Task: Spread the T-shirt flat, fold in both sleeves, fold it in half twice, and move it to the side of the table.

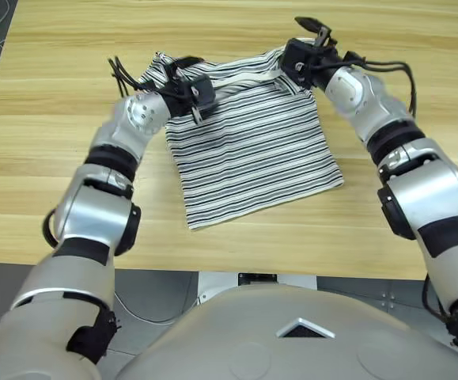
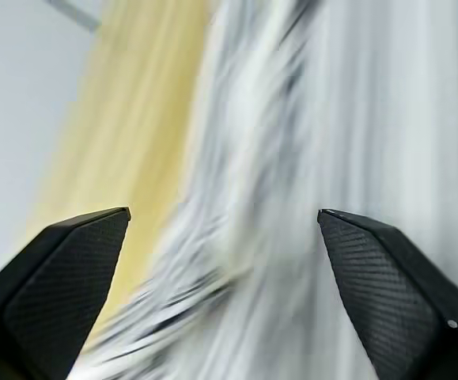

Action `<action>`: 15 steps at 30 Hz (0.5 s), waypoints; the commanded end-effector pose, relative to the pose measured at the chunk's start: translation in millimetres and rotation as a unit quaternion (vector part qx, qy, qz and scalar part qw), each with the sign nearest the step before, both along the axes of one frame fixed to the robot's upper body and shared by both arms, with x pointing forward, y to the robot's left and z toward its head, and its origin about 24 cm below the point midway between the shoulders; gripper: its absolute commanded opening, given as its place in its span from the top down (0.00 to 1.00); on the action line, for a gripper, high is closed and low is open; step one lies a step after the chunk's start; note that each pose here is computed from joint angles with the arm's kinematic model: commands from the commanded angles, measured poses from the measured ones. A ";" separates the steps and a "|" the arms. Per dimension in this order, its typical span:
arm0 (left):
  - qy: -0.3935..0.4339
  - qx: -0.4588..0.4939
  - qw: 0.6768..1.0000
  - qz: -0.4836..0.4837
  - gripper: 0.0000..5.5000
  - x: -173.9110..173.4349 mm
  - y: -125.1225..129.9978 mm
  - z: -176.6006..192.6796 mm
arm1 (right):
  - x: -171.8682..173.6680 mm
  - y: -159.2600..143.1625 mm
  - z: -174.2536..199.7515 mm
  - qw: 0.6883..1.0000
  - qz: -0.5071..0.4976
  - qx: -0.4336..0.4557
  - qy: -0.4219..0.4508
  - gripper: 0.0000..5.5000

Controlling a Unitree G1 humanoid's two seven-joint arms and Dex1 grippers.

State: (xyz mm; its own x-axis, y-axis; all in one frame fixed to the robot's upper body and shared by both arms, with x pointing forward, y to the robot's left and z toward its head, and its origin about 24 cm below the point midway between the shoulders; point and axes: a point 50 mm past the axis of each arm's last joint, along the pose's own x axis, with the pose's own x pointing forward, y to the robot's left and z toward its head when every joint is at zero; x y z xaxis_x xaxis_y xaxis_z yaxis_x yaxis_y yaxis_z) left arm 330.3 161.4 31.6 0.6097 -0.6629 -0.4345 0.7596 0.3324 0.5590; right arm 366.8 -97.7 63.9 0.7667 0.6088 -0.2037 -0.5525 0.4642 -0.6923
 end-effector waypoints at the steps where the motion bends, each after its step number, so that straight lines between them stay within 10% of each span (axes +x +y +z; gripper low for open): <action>1: 0.053 -0.054 0.997 -0.030 0.20 -38.7 -9.6 -8.6 | -23.6 -32.8 -11.6 0.996 0.020 0.073 0.050 0.37; 15: 0.137 -0.003 0.990 0.012 0.20 -69.9 -4.5 -46.7 | -68.5 -30.5 -57.1 0.989 0.071 -0.067 0.108 0.37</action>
State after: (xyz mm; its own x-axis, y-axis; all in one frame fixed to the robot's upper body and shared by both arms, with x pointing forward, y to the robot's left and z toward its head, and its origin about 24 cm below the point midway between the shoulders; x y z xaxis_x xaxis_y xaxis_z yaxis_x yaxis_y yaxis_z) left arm 271.7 145.2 10.9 0.5286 -0.7168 -0.4547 0.8431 0.3811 0.3793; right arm 298.2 -124.0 12.5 0.6264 0.6899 -0.3629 -0.7376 0.3738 -0.5623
